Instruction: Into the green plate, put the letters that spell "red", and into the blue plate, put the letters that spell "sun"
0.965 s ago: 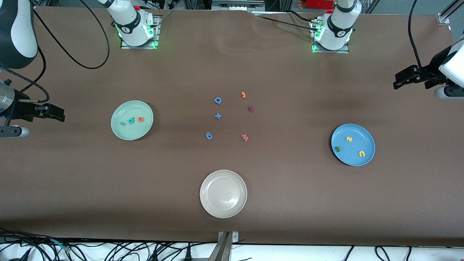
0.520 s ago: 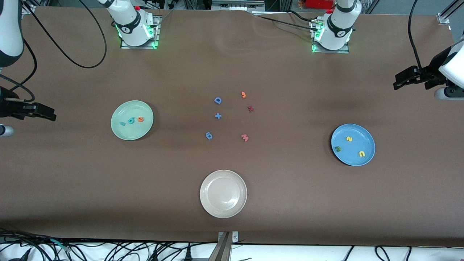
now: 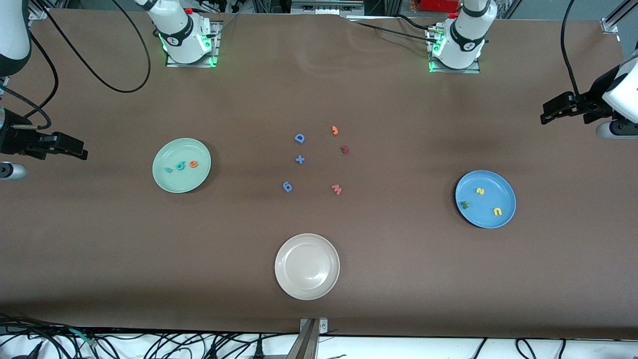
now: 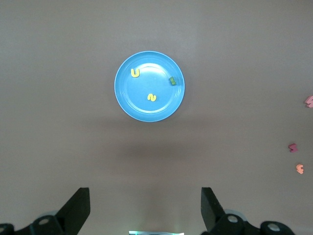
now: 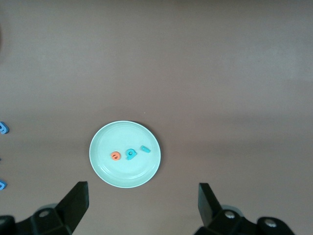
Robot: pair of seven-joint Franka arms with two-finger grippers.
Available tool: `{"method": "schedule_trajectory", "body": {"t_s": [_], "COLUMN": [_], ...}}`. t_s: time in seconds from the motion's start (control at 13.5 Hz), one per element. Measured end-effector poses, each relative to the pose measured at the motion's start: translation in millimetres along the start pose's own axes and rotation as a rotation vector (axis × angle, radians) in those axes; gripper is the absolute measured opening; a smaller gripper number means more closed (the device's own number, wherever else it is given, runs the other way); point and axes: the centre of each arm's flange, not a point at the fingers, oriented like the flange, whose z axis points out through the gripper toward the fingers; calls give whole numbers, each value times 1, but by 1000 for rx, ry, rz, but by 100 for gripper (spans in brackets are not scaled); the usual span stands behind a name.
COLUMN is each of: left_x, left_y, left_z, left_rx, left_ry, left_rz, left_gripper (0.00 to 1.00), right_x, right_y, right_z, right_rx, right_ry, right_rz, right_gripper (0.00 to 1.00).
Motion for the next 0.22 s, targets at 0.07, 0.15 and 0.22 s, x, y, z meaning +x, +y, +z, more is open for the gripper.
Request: {"method": "schedule_trajectory", "body": {"t_s": [0.07,0.15,0.22], "left_x": [0,0,0], "left_y": [0,0,0], "left_z": [0,0,0], "left_rx": [0,0,0], "left_ry": [0,0,-1], "left_rz": [0,0,0], "left_gripper": [100,100,100], "right_x": [0,0,0], "right_y": [0,0,0], "right_z": [0,0,1], "right_rx": [0,0,0], "right_ry": [-2,-3,-4], "right_rz": [0,0,1], "right_gripper": [100,100,100]}}
